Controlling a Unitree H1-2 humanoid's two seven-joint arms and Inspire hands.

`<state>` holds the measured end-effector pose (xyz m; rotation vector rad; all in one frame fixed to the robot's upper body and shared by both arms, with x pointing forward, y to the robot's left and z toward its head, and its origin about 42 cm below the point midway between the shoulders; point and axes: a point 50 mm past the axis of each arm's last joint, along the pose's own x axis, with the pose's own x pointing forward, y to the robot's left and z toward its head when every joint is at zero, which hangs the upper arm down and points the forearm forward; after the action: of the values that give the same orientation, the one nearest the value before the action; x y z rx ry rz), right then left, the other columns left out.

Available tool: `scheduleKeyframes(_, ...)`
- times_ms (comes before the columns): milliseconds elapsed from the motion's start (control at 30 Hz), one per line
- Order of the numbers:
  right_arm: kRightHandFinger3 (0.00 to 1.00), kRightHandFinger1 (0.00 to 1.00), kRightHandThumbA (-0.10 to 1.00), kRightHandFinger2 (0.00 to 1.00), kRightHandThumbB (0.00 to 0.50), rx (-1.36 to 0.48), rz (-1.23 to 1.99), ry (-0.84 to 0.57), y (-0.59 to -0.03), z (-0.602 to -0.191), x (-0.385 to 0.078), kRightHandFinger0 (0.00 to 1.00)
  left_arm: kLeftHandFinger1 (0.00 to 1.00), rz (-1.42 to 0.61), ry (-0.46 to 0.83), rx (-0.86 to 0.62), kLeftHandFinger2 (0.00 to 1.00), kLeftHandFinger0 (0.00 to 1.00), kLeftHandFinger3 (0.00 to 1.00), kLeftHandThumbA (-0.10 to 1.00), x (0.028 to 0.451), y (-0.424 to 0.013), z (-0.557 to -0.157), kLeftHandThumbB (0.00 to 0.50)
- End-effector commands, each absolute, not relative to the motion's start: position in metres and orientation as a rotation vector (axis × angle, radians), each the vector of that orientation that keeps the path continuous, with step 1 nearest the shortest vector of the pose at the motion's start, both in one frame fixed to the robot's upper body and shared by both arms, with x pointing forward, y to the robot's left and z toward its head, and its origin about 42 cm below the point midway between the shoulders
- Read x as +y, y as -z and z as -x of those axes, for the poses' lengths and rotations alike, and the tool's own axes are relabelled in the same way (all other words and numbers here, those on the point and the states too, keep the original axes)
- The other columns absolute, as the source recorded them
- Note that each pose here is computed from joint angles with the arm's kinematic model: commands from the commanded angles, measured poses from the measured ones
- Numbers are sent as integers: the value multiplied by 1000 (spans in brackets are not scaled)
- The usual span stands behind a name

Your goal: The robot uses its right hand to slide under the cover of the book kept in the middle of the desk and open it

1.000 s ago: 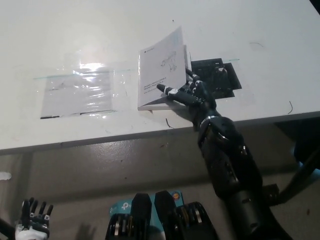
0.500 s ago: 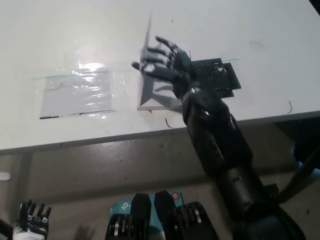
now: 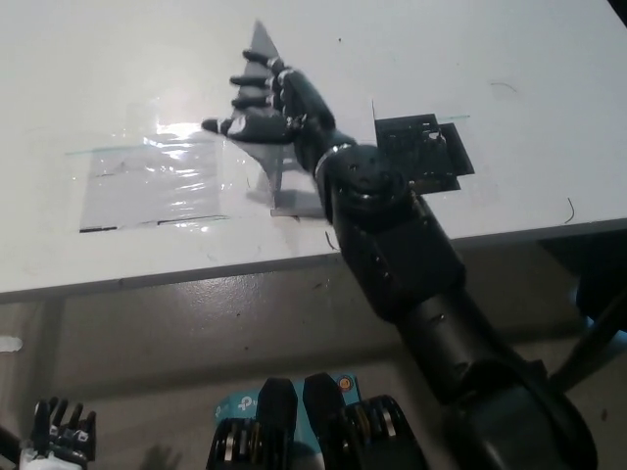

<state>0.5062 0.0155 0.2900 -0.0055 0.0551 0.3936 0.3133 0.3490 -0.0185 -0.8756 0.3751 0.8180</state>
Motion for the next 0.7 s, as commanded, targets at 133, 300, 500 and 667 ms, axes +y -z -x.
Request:
scheduleKeyframes(133,915,669,1000,775,182,73,-34,-411,-257,-497,26,478,609,813,-779,344,663,566,722,929,354,0,-335,236)
scheduleKeyframes(300,932,684,1000,777,167,114,-62,-385,-234,-493,19,495,596,795,-761,346,694,549,750,930,353,-6,-342,178)
scheduleKeyframes(500,949,673,1000,758,156,139,-85,-377,-219,-490,19,496,613,788,-764,350,708,524,746,915,353,-8,-344,165)
scheduleKeyframes(667,954,688,1000,766,164,137,-75,-375,-217,-492,19,506,594,805,-761,353,655,538,721,879,351,-7,-346,178)
